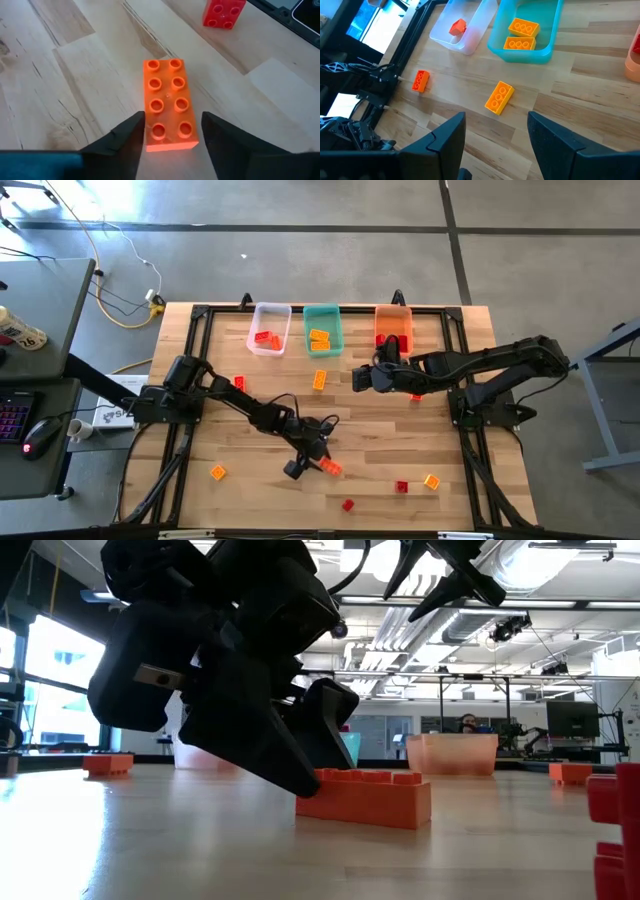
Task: Sort & place blocks by color
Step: Put the orange game piece into the transparent bin
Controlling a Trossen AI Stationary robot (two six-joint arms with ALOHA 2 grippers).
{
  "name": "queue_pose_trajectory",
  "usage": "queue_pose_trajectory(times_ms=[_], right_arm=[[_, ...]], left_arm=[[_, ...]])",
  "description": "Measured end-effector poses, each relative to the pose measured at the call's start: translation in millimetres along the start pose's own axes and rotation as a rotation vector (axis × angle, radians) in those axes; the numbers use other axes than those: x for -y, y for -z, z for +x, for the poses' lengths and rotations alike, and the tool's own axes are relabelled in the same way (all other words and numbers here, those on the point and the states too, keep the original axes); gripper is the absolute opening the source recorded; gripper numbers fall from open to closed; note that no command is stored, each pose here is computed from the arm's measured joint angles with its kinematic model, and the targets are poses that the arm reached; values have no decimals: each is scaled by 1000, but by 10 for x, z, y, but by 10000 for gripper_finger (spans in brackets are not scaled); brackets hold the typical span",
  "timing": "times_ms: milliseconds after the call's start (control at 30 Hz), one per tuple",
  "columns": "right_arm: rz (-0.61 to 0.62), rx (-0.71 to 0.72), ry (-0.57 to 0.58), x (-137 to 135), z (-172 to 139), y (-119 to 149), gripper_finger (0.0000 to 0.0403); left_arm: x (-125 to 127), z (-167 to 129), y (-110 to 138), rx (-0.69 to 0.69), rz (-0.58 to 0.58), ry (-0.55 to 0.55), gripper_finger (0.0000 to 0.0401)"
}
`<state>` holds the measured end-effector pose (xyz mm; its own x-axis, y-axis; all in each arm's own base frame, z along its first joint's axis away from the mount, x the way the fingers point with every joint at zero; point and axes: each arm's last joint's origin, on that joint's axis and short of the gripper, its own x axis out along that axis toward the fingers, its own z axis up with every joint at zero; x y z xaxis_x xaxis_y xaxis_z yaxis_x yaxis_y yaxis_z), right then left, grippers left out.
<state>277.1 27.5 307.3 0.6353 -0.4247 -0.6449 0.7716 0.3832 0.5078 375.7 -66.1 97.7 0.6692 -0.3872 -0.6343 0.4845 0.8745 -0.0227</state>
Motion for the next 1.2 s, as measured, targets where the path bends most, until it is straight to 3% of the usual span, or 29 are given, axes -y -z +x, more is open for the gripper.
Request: queue_pose_trajectory(times_ms=[300, 833, 1200], right_arm=[[0, 1, 0, 0, 0, 0, 199], [-1, 0, 0, 0, 0, 0, 199], [-18, 6, 28, 27, 0, 4, 199]], left_arm=[[0, -4, -3, 0, -3, 1, 111], [-10, -10, 3, -7, -108, 1, 109], [-205, -183, -21, -13, -206, -53, 109]])
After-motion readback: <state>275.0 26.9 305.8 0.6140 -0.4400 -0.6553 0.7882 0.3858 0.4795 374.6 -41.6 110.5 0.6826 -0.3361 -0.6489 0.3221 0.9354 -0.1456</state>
